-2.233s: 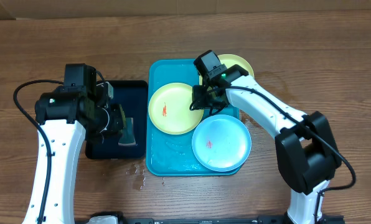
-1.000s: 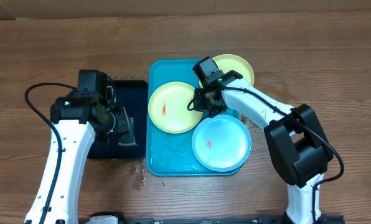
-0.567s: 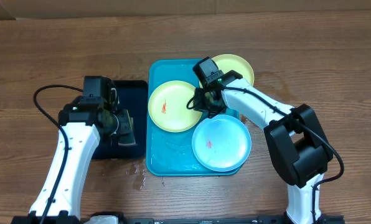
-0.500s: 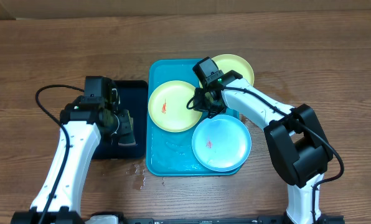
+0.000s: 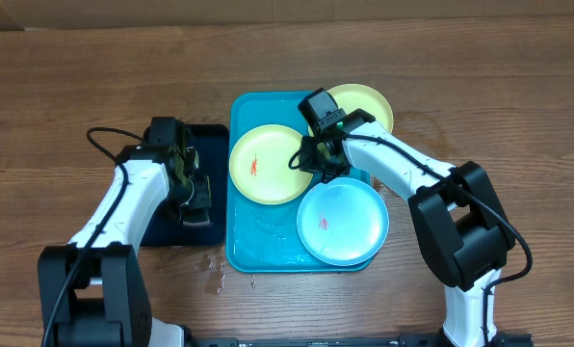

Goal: Clean dirty plates on tray and stack at the side
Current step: 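Lower the left gripper and grasp the green-and-pink sponge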

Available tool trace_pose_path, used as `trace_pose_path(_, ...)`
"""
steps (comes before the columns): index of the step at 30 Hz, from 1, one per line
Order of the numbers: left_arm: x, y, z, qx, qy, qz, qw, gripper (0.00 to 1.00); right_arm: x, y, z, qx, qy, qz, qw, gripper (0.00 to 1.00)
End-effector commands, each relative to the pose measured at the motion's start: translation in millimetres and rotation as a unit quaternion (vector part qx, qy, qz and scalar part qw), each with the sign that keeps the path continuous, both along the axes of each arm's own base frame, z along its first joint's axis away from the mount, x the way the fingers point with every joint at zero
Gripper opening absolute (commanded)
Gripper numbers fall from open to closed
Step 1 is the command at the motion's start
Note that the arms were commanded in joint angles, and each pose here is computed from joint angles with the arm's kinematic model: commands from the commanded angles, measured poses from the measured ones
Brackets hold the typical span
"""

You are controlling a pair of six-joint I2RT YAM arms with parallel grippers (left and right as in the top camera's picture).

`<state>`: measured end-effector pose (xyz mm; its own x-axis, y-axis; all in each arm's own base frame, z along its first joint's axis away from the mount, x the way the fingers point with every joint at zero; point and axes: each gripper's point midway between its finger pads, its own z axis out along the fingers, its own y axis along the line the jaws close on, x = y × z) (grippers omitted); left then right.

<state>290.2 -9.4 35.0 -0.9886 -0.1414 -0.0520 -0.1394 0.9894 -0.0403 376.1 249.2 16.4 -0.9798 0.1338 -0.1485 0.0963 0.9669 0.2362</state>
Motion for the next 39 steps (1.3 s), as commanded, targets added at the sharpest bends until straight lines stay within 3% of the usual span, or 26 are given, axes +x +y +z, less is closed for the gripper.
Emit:
trace_pose_path(1, 0.5, 0.8, -3.5, 0.008, 0.001, -0.025, 1.0, 0.3, 5.8, 0.6, 4.4, 0.0, -0.009, -0.008, 1.0, 0.04)
trace_pose_path(6, 7.0, 1.8, -3.2, 0.012, -0.012, -0.026, 1.0, 0.34, 5.9, 0.5, 4.4, 0.0, -0.009, -0.008, 1.0, 0.04)
trace_pose_path(37, -0.3, 9.4, -35.6, 0.032, 0.022, 0.005, 0.999, 0.3, 5.9, 0.5, 4.4, 0.0, -0.009, -0.008, 1.0, 0.05)
trace_pose_path(38, -0.4, 9.4, -37.6, 0.032, 0.025, 0.01, 0.999, 0.29, 5.9, 0.5, 4.4, 0.0, -0.009, -0.008, 1.0, 0.05)
trace_pose_path(39, -0.2, 9.4, -39.8, 0.032, 0.026, 0.015, 0.999, 0.12, 5.9, 0.5, 4.4, 0.0, -0.009, -0.008, 1.0, 0.05)
